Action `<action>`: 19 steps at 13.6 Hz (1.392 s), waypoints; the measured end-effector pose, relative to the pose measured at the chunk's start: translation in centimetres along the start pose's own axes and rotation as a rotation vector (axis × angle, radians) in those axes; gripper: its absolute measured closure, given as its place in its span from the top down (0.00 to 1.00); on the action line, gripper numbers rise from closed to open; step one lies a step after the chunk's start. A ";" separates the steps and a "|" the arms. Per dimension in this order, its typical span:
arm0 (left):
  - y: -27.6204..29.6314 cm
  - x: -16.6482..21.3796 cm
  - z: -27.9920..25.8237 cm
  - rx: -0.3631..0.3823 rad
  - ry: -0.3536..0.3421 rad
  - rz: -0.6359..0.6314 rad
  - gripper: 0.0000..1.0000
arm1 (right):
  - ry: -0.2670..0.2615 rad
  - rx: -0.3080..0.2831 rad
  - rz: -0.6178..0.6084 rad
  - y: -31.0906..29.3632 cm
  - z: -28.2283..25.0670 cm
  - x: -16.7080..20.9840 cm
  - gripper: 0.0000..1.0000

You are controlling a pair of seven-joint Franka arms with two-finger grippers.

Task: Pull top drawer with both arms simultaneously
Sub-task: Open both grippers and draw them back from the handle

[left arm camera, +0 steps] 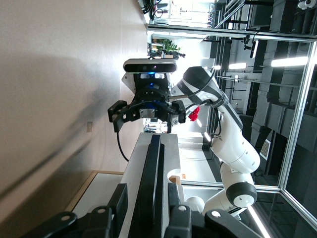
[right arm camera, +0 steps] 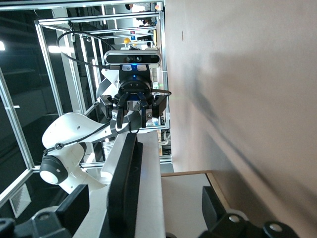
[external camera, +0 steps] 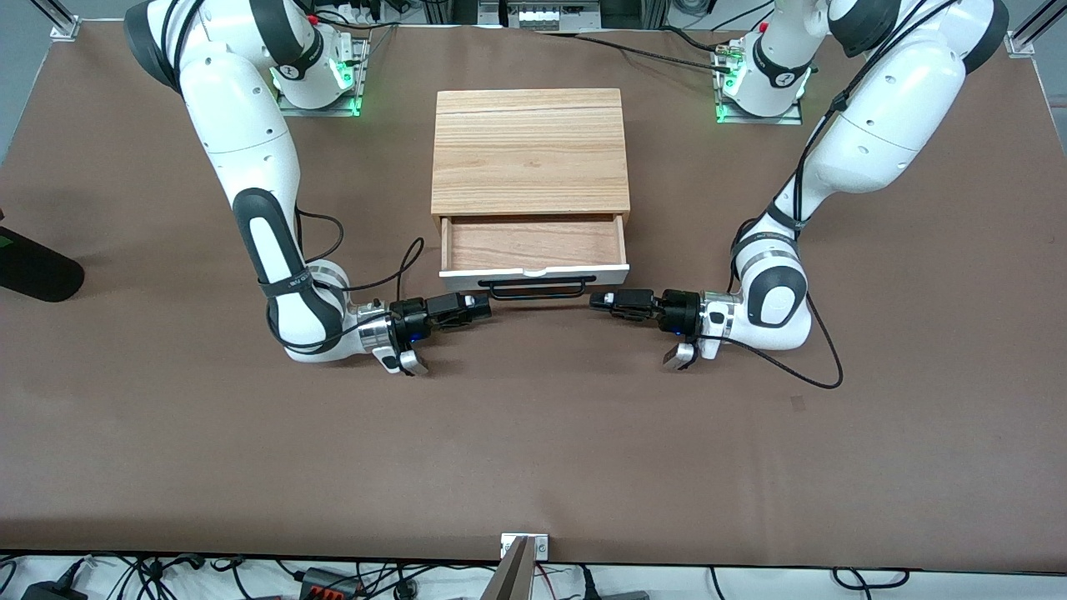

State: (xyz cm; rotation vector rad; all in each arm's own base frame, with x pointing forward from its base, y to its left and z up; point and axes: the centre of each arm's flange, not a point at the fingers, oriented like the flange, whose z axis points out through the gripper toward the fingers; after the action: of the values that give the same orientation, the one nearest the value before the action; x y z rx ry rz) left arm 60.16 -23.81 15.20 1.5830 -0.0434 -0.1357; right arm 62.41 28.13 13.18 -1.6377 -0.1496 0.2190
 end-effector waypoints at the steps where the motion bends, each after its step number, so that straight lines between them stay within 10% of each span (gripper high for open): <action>1: 0.1 0.2 -0.3 0.000 0.005 0.004 0.40 | -0.019 -0.041 0.000 -0.7 -0.9 0.6 1.00; 8: 1.9 2.7 -5.7 0.058 0.014 0.065 0.40 | -0.016 -0.239 0.059 -7.7 -8.1 4.4 1.00; 13: 2.5 3.3 -7.6 0.098 0.000 0.099 0.51 | -0.056 -0.527 0.102 -17.3 -15.6 4.1 1.00; 19: 2.4 3.3 -11.3 0.106 -0.009 0.288 1.00 | -0.031 -0.609 0.312 -25.5 -20.5 2.2 1.00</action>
State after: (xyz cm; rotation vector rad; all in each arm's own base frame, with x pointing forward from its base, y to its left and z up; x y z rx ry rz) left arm 64.82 -12.95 17.57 1.6638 -0.2881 0.0865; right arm 70.16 10.73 39.90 -2.2641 0.0239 0.4698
